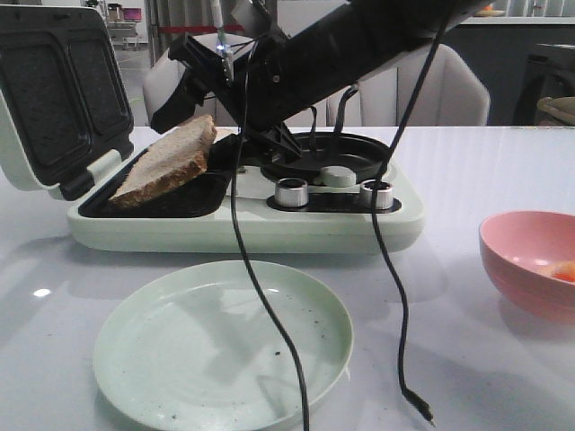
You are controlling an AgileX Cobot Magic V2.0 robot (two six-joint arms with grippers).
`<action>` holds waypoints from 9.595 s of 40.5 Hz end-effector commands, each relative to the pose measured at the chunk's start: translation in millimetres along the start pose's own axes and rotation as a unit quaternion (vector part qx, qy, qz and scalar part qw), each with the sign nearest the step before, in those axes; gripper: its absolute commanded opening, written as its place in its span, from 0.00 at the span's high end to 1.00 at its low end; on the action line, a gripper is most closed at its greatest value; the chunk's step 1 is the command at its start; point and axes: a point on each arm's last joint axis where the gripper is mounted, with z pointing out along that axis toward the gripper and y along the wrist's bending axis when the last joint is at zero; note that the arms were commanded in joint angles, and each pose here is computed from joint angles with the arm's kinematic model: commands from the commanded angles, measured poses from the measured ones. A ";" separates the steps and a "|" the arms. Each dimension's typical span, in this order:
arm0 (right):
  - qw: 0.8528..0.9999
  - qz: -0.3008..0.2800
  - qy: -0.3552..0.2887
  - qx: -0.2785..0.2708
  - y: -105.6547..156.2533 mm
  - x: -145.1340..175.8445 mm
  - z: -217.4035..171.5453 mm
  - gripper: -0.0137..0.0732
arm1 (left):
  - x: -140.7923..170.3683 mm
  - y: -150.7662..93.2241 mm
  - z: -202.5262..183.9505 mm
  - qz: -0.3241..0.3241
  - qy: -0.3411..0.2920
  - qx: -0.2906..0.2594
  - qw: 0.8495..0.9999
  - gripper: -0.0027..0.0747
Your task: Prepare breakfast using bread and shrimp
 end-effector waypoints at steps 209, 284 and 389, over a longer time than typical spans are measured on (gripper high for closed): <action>0.940 -0.237 -0.063 0.238 72.4 195.3 -338.0 0.22 | -88.5 -5.9 63.5 0.009 -0.013 0.097 0.995 0.84; 0.882 0.022 0.065 0.467 -89.6 47.8 -288.9 0.22 | -23.6 -10.7 7.4 0.009 -0.093 0.090 0.992 0.84; 0.481 -0.501 -0.101 0.712 104.6 -85.7 -100.4 0.82 | -23.6 -10.7 7.4 0.009 -0.093 0.090 0.992 0.84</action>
